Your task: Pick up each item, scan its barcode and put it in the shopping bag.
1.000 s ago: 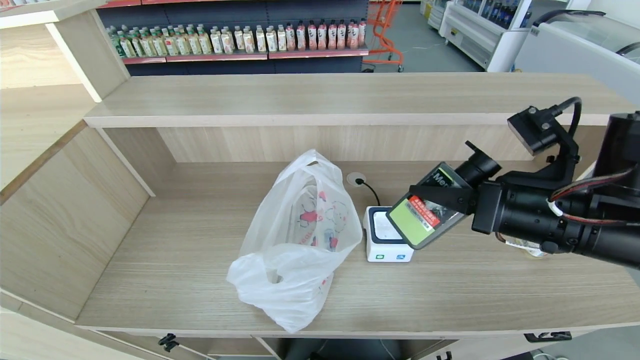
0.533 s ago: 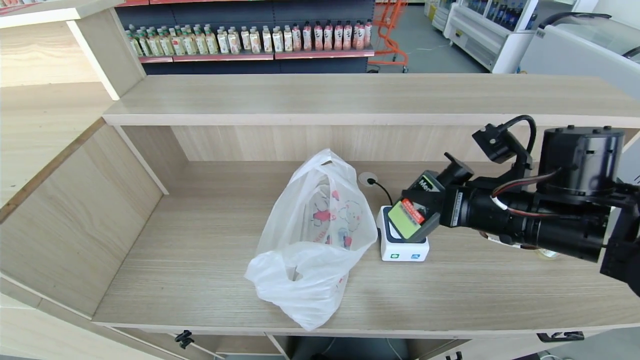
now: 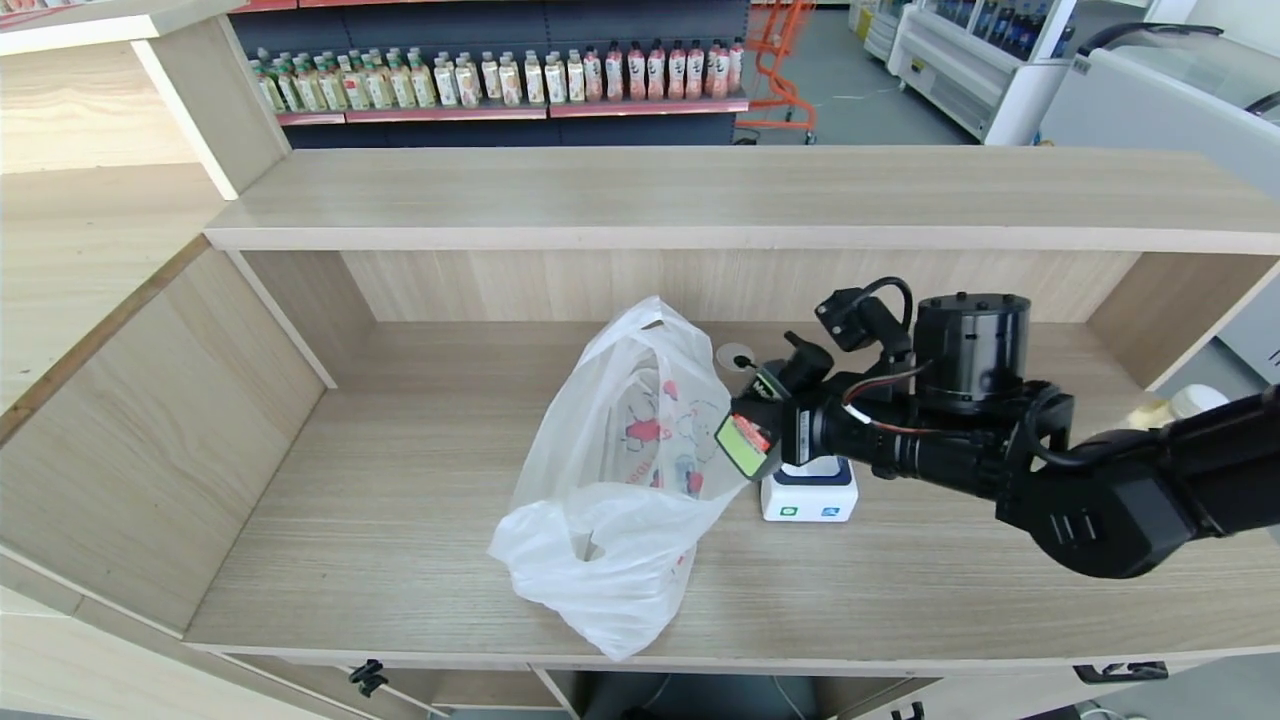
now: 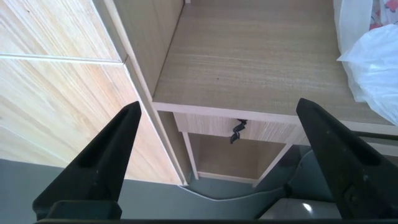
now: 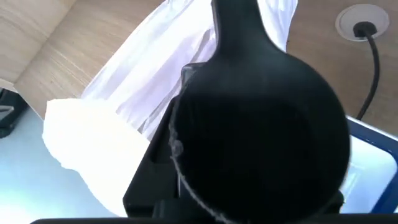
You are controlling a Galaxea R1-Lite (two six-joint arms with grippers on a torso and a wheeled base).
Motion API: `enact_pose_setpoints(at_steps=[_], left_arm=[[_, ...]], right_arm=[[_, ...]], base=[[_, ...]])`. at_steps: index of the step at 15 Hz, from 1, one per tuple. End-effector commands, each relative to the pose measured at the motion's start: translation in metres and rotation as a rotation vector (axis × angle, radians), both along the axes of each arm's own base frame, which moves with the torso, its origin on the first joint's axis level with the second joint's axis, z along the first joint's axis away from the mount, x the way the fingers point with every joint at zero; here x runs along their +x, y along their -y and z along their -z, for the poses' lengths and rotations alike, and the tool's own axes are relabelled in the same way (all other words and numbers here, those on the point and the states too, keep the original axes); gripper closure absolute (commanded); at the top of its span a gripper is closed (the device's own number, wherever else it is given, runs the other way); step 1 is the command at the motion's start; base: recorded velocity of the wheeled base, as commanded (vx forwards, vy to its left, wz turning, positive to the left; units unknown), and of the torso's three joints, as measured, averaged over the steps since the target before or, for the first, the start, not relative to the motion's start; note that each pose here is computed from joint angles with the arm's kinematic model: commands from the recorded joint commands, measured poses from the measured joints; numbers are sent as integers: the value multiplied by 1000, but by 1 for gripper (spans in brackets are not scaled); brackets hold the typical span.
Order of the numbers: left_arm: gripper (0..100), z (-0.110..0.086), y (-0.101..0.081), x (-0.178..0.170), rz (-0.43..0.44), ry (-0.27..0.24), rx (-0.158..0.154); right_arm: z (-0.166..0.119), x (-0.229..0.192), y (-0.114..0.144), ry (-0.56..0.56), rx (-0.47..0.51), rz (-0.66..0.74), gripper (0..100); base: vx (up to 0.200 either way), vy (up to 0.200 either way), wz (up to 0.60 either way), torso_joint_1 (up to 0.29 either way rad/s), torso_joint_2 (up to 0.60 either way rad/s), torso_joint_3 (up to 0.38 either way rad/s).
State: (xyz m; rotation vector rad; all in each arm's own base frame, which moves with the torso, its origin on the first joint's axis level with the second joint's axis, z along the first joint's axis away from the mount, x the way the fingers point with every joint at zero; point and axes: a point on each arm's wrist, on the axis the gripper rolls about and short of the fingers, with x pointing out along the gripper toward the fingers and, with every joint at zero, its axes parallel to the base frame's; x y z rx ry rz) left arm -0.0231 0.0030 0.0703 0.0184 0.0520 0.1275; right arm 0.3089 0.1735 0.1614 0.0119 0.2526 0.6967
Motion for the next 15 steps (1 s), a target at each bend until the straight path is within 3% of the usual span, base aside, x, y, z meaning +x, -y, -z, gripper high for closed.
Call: enact_pose_setpoints(at_steps=[1,6,13,14,15], left_arm=[[0,0,0,0,-1,-1,0],[0,0,0,0,-1,0,0],[0,0,0,0,-1,0,0],[0,0,0,0,-1,0,0],[0,0,0,0,-1,0,0]], right_arm=[[37,22,-23,-34,-44,-47,100],[56,40,-51,-30,-50,-105,100],[83,63,-70,141,-206,-169,100],[85,64,-70,148,-211,-171,0],[84,64,-71,156,-202,-170,0]], base=[[0,0,0,0,0,0],[0,0,0,0,0,0],[0,0,0,0,0,0],[0,0,0,0,0,0],[0,0,0,0,0,0]])
